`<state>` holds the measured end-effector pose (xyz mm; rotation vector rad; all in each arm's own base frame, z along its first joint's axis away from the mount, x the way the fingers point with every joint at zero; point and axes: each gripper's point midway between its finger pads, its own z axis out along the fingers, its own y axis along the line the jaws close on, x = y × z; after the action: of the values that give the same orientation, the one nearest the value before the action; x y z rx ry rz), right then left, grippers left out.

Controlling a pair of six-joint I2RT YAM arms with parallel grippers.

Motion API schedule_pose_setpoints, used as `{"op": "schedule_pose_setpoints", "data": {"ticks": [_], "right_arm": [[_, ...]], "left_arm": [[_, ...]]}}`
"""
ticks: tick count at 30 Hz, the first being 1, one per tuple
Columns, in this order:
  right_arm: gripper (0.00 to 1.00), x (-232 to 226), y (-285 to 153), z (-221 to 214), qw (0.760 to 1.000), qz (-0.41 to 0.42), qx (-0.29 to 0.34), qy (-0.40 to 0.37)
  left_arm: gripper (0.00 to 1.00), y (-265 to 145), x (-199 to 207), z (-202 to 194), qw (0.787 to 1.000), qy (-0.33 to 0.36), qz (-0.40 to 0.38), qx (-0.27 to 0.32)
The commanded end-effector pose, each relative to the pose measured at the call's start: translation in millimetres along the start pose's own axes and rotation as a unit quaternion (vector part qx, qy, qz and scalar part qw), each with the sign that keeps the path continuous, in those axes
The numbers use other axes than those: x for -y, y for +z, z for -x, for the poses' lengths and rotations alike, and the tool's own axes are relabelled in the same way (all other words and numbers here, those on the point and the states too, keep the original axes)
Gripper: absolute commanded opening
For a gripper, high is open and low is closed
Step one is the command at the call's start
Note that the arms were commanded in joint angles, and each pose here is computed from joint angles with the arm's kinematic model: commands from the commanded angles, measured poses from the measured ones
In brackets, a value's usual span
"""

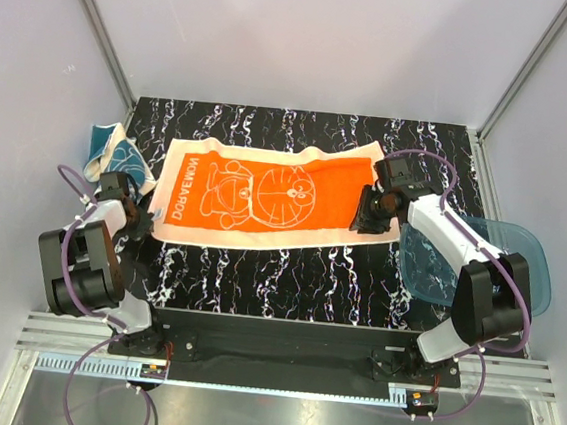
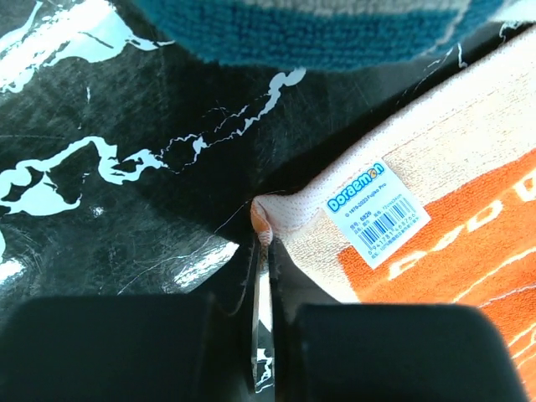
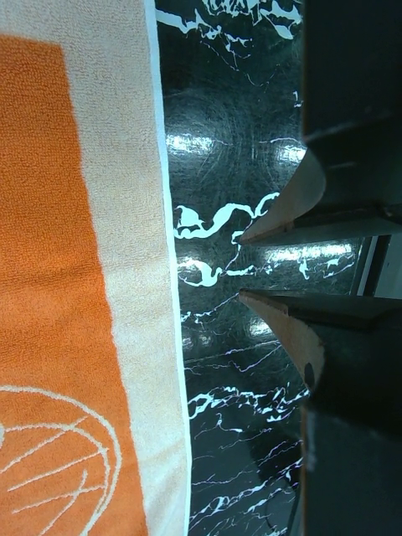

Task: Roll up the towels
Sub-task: Flatten the towel

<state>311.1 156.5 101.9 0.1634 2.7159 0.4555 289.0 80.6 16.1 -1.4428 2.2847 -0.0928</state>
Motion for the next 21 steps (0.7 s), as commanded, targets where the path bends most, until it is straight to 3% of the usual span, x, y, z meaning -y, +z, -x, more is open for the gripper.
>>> {"op": "schedule_pose_setpoints", "data": {"ticks": [1,5,9,12,17,21], "right_arm": [[0.33,2,-9,8,1.0,-0.003,0.016,0.006],[0.33,10,-12,9,0.998,0.022,0.007,0.051],[0.5,39,-18,15,0.995,-0.022,0.021,0.093],[0.56,53,-20,14,0.992,-0.064,0.026,0.108],[0.56,57,-6,0,0.987,-0.069,0.007,0.147],[0.57,61,1,1,0.984,-0.086,0.006,0.158]], "left_arm": [[0.01,1,-4,-2,1.0,0.003,0.005,0.001],[0.0,-21,7,6,1.0,0.014,-0.016,0.014],[0.0,-46,24,13,0.997,0.052,-0.052,0.015],[0.0,-66,33,17,0.994,0.082,-0.069,0.018],[0.0,-96,23,36,0.988,0.122,-0.055,0.075],[0.0,-100,28,36,0.99,0.099,-0.068,0.076]]}}
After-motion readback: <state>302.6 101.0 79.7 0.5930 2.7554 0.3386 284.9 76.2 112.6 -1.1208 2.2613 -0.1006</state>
